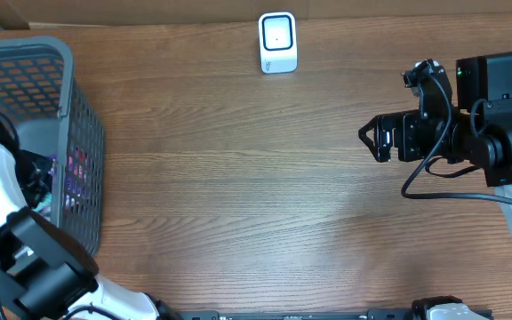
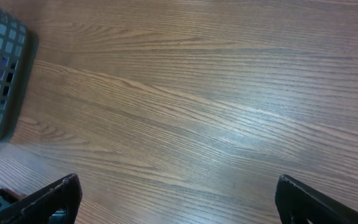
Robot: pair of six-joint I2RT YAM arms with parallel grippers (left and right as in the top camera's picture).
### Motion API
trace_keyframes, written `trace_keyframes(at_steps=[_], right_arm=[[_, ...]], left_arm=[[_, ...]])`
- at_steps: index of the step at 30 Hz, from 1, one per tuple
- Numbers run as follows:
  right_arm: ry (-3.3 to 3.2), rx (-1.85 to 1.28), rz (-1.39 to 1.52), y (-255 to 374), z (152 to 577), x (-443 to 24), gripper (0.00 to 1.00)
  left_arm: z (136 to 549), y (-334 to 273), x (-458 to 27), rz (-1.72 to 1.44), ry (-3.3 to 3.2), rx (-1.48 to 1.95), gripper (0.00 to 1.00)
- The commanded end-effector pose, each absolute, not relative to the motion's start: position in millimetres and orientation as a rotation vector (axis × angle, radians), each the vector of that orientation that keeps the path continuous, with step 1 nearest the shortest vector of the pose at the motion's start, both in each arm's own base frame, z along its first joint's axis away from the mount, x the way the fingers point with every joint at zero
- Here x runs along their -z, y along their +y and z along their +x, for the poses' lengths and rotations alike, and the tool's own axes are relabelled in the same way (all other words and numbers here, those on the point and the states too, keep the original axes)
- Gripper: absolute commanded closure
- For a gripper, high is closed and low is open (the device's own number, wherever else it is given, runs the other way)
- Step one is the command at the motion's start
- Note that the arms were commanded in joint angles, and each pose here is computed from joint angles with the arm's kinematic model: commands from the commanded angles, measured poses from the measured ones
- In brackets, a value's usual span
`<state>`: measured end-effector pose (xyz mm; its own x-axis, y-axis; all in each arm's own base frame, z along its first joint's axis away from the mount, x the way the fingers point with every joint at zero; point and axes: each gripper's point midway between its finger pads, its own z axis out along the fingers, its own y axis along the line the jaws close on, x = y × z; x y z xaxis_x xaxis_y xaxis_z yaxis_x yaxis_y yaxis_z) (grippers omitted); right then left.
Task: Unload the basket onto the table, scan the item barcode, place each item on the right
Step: 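Grasp the green-white pouch with the left gripper and lift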
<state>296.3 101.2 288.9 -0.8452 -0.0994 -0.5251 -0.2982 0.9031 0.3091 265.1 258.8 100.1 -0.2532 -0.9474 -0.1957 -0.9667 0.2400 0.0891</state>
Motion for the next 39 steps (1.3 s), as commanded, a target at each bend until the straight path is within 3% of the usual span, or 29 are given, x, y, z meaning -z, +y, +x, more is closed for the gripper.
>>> trace_keyframes(at_steps=[1,11,12,14,16,18,21,24,31,34,35,37,39], right_arm=[[2.522,-0.535,-0.302,104.5,296.7,-298.0,0.00],[2.522,-0.535,-0.302,104.5,296.7,-298.0,0.00],[2.522,-0.535,-0.302,104.6,296.7,-298.0,0.00],[2.522,-0.535,-0.302,104.6,296.8,-298.1,0.00],[2.521,-0.536,-0.302,104.6,296.9,-298.1,0.00],[2.521,-0.535,-0.302,104.6,296.9,-298.1,0.00],[2.522,-0.535,-0.302,104.6,296.8,-298.1,0.00],[2.522,-0.535,-0.302,104.6,296.8,-298.1,0.00],[2.521,-0.536,-0.302,104.6,296.8,-298.1,0.00],[2.521,-0.536,-0.302,104.6,296.8,-298.1,0.00],[2.522,-0.536,-0.302,104.6,296.8,-298.1,0.00],[2.522,-0.536,-0.302,104.6,296.8,-298.1,0.00],[2.522,-0.536,-0.302,104.6,296.6,-298.0,0.00]], left_arm=[[261.4,260.4,-76.2,-1.907,2.422,-0.328,0.92],[257.8,257.1,-47.2,-1.949,2.499,-0.331,0.86],[258.0,257.1,-48.1,-1.949,2.499,-0.331,0.84],[258.3,257.1,-50.7,-1.949,2.501,-0.329,0.70],[258.4,257.2,-54.7,-1.951,2.504,-0.329,0.70],[258.9,257.9,-59.1,-1.951,2.504,-0.332,0.72],[259.8,258.9,-64.9,-1.952,2.503,-0.332,0.87],[260.8,259.8,-69.8,-1.951,2.501,-0.332,0.94],[264.3,263.4,-91.8,-1.945,2.493,-0.338,0.92],[265.9,264.7,-93.7,-1.933,2.494,-0.336,0.76],[265.7,264.7,-93.0,-1.933,2.495,-0.337,0.77],[264.8,264.7,-90.2,-1.934,2.496,-0.343,0.96],[264.2,264.5,-89.3,-1.935,2.498,-0.345,0.96]])
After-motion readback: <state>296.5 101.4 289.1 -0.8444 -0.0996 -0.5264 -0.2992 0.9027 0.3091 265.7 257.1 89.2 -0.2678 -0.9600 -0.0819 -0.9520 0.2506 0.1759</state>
